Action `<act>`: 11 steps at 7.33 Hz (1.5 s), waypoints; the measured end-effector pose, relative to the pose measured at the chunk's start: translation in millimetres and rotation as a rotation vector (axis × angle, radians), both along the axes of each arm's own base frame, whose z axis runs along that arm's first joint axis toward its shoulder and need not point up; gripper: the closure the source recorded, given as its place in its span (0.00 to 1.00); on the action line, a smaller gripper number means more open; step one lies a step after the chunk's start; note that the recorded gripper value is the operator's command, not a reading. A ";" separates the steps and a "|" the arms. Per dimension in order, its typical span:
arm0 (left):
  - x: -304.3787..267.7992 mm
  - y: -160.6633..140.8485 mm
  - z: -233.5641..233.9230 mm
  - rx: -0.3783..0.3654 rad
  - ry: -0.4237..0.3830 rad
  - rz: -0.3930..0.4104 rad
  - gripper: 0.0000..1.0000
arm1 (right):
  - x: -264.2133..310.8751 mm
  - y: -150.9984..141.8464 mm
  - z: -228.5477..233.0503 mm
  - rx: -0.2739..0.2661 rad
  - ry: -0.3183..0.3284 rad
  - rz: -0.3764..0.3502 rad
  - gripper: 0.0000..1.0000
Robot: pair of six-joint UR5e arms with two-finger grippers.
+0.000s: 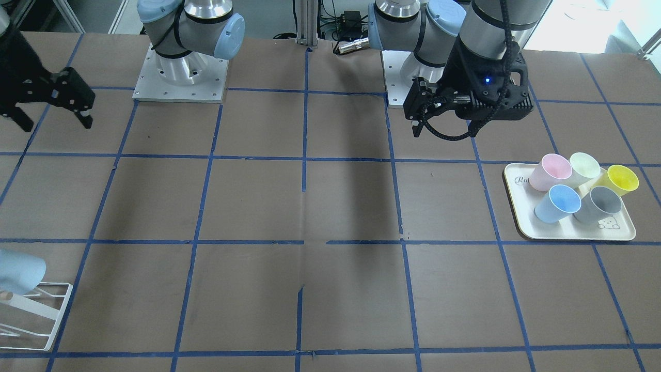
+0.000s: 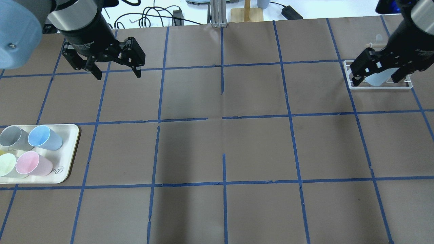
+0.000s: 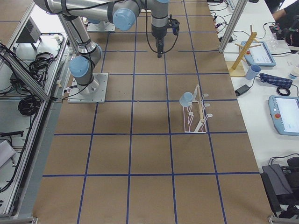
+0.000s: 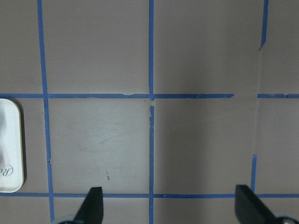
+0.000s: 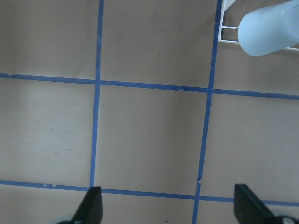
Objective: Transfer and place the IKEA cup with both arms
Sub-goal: 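Close the right gripper on the upside-down light blue cup's base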
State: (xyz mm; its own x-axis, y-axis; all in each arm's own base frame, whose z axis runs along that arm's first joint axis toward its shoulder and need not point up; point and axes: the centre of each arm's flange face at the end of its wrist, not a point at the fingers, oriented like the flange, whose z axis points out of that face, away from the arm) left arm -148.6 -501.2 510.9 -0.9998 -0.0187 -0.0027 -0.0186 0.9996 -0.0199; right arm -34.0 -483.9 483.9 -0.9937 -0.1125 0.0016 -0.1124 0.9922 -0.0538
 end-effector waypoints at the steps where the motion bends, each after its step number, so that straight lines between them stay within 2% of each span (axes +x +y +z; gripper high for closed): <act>1: 0.3 -0.6 -0.6 0.000 0.000 0.001 0.00 | -30.3 -15.7 -14.1 -0.018 0.010 0.035 0.00; 3: 0.5 -1.9 -1.6 0.002 0.002 0.002 0.00 | -77.2 -49.0 -50.1 -0.051 0.036 0.110 0.00; 6: -0.1 -5.4 -4.6 0.006 0.002 0.001 0.00 | -124.1 -74.9 -95.8 -0.077 0.002 0.167 0.00; 9: -0.2 -5.8 -6.0 0.009 0.001 0.000 0.00 | -142.4 -103.0 -137.2 -0.105 0.009 0.179 0.00; 11: -0.2 -5.4 -6.5 0.010 0.001 0.000 0.00 | -146.3 -109.7 -157.3 -0.095 0.001 0.176 0.00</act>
State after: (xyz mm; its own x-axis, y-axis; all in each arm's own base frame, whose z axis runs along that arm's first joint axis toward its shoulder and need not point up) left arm -148.8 -506.6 504.4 -0.9998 -0.0190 -0.0015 -0.0190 0.9998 -0.0097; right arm -180.4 -593.6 326.6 -0.9587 -0.2837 0.0213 -0.2837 0.9477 -0.1461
